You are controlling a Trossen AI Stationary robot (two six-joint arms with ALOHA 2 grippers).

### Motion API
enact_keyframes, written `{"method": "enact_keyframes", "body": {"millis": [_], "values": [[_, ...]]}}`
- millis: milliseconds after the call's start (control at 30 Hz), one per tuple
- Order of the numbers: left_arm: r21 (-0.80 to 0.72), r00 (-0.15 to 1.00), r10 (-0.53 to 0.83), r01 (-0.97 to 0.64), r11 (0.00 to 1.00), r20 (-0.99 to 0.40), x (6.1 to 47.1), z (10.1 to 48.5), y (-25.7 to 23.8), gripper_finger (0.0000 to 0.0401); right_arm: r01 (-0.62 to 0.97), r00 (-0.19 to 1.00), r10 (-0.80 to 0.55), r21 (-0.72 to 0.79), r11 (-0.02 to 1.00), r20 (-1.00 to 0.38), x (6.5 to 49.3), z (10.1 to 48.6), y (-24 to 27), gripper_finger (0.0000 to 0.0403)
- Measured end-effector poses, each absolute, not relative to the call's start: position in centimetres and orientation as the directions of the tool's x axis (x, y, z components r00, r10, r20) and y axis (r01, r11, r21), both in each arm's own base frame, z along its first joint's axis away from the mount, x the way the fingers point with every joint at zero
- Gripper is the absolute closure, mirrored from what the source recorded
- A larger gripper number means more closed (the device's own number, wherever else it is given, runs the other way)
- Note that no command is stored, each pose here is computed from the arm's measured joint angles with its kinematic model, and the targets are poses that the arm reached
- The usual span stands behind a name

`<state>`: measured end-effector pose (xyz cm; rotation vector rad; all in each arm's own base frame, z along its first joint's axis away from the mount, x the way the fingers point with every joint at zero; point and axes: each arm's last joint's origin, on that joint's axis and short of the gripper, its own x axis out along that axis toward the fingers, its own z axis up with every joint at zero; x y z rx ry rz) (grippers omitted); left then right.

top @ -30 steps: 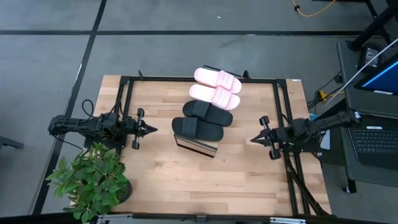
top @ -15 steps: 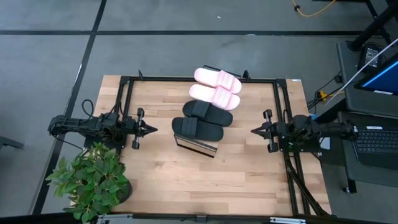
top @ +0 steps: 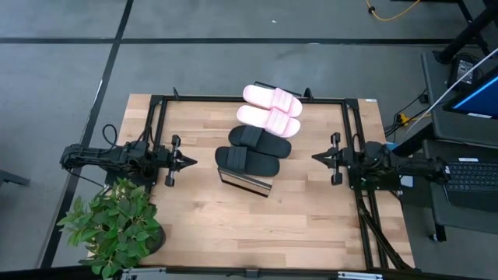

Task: Pick and place slides into the shelf
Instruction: Return to Home Position

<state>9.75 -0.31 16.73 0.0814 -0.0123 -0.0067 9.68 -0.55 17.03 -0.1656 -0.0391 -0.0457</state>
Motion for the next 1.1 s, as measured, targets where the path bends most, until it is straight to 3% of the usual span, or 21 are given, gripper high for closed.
{"method": "enact_keyframes", "body": {"millis": [433,1100], "values": [[0.081,1.0,-0.006,0.005,0.997,0.012,9.75,16.73,-0.3,0.0401,0.043,0.999,-0.042,-0.029,0.999,0.025,9.69,16.86,-0.55,0.0393],[0.081,1.0,-0.006,0.005,0.997,0.012,9.75,16.73,-0.31,0.0401,0.043,0.999,-0.042,-0.03,0.999,0.026,9.69,16.87,-0.55,0.0393]]}}
